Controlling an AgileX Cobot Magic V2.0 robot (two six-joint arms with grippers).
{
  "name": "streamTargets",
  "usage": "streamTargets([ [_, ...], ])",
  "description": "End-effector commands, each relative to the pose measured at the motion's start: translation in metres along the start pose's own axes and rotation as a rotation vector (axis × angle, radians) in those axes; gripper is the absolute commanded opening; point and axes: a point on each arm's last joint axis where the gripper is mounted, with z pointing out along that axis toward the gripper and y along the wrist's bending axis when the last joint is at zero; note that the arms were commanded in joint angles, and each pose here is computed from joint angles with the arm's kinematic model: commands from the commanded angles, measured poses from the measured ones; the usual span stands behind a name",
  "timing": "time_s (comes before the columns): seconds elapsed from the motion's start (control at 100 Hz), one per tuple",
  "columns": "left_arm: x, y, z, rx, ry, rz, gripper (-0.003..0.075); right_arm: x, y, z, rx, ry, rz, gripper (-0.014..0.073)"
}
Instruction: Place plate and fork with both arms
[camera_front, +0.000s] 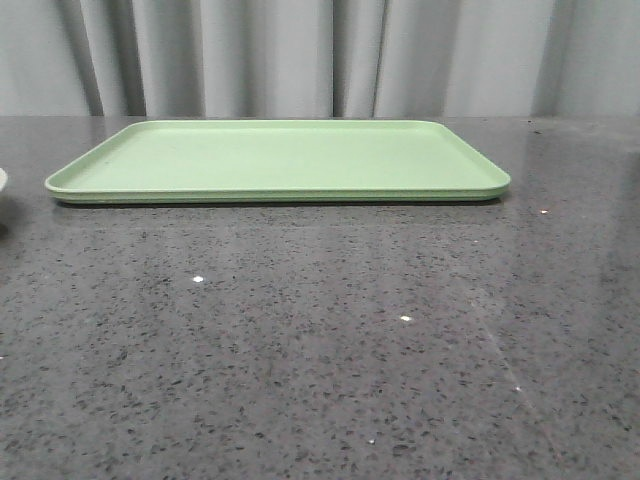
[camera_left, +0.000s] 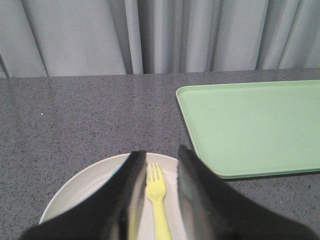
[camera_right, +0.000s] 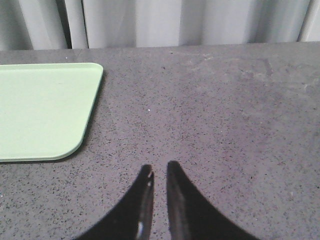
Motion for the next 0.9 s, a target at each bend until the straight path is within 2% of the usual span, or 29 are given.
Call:
streamTargets([
  [0.0, -0.028, -0.002, 0.007, 0.01, -0.069, -0.019, 0.0384, -0.03, 0.003, 0.008, 0.004, -0.034, -0.014, 0.0206],
  [0.08, -0.034, -0.002, 0.014, 0.009, -0.06, -0.019, 0.0455, -0.043, 0.004, 0.012, 0.006, -0.029, -0.013, 0.027],
  [0.16, -0.037, -0.002, 0.017, 0.008, -0.07, -0.02, 0.0456, -0.051, 0.005, 0.014, 0.006, -0.029, -0.013, 0.0307],
  [0.36, -0.044, -0.002, 0.019, 0.006, -0.148, -0.02, 0.0438, -0.05, 0.006, 0.017, -0.001, -0.058, -0.013, 0.0311],
  [0.44, -0.045, -0.002, 0.019, 0.003, -0.148, -0.016, 0.0438, -0.048, 0.005, 0.018, 0.001, -0.048, -0.013, 0.0311],
  [0.52, -0.045, 0.0, 0.018, -0.019, -0.094, -0.01, 0.0438, -0.048, 0.005, 0.018, 0.001, -0.047, -0.013, 0.0311],
  [0.63, -0.054, 0.009, 0.017, -0.096, 0.014, -0.023, 0.0438, -0.048, 0.005, 0.018, 0.001, -0.047, -0.013, 0.0311],
  [0.78, -0.074, 0.028, 0.013, -0.255, 0.049, -0.048, 0.0438, -0.048, 0.005, 0.018, 0.001, -0.047, -0.013, 0.0311],
  [0.89, -0.079, 0.038, 0.017, -0.319, 0.127, -0.077, 0.0438, -0.048, 0.005, 0.018, 0.001, -0.047, -0.013, 0.0311],
])
